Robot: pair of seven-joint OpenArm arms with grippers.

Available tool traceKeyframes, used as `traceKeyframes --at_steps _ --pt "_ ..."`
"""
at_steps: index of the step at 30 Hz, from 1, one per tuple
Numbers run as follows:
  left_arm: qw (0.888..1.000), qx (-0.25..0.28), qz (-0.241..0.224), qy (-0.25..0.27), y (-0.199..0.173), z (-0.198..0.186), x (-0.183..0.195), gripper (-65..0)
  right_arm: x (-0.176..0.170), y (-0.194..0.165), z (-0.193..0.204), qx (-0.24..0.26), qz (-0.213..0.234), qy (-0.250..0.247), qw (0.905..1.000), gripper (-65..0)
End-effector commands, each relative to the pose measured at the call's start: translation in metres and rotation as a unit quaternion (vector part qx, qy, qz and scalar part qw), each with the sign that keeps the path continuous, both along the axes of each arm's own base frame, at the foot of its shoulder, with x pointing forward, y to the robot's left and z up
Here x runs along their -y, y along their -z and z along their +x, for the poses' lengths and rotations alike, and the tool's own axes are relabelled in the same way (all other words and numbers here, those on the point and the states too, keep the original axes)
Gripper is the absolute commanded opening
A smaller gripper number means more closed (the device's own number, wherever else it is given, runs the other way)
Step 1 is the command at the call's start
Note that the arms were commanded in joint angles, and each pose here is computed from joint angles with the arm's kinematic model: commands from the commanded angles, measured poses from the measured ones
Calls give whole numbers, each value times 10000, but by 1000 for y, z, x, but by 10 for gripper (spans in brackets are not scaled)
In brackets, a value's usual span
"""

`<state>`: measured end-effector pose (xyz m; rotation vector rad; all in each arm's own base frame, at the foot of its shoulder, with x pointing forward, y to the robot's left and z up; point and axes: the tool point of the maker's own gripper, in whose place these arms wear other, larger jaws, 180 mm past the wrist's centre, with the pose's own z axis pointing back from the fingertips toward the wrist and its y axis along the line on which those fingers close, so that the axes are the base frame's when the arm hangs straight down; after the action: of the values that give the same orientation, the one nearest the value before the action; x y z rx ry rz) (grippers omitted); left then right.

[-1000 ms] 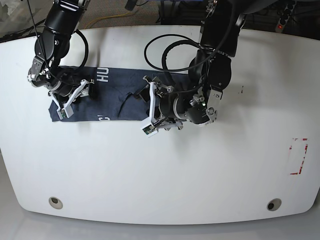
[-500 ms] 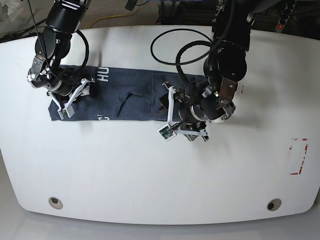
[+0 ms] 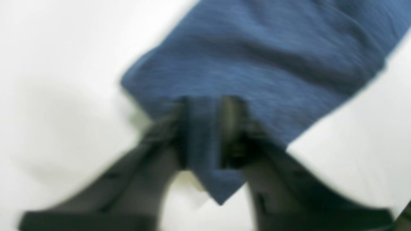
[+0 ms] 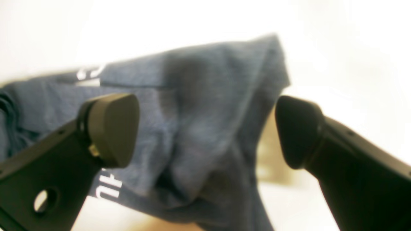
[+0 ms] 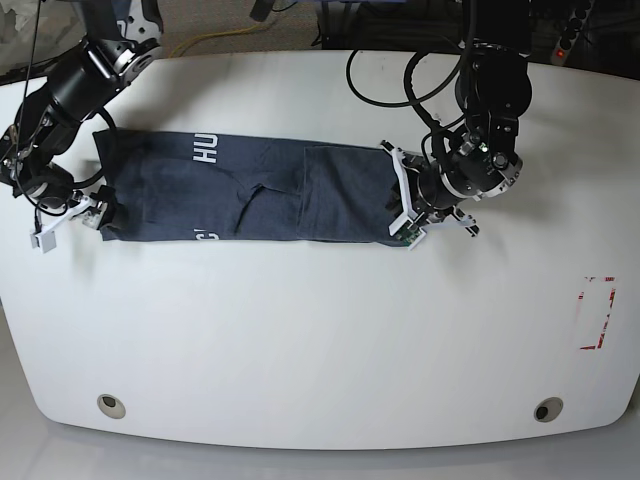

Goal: Fold the T-shirt properly
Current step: 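Grasp the strip ends with both grippers and push them together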

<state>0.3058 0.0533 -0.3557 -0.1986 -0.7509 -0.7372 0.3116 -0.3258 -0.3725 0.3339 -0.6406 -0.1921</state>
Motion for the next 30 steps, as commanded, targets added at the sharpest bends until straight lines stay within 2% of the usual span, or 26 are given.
traceKeyframes --at_steps 1,4,9,13,17,21,23,26,29,30 --pt "9996 178 -215 -100 -11 10 3 -626 34 -4 5 111 278 424 9987 -38" --pt "9995 0 -248 -201 0 10 0 -629 40 0 2 105 371 543 9978 -54" --pt "9989 -293 -272 -227 19 6 0 -629 28 20 -8 -110 607 546 9966 -57" --pt "9985 -306 -374 -253 25 10 0 -629 -5 33 -17 -158 859 316 9957 -59" --pt "9982 -385 -362 -279 30 8 -2 -628 -43 30 -14 -28 873 -144 9961 -60" --pt "9982 -385 -362 -279 30 8 -2 -628 -66 31 -15 34 887 -354 9954 -71" --pt "9982 -385 -362 -279 30 8 -2 -628 -70 32 -14 71 940 -338 9950 -132" --pt "9982 -378 -362 -279 30 9 -2 -628 -71 28 -9 246 948 -282 9948 -298" --pt "9982 -381 -383 -247 30 8 1 -628 -65 24 -5 340 876 -254 9952 -549" --pt "9982 -381 -383 -247 30 8 1 -628 -64 21 -4 385 839 -266 9954 -614"
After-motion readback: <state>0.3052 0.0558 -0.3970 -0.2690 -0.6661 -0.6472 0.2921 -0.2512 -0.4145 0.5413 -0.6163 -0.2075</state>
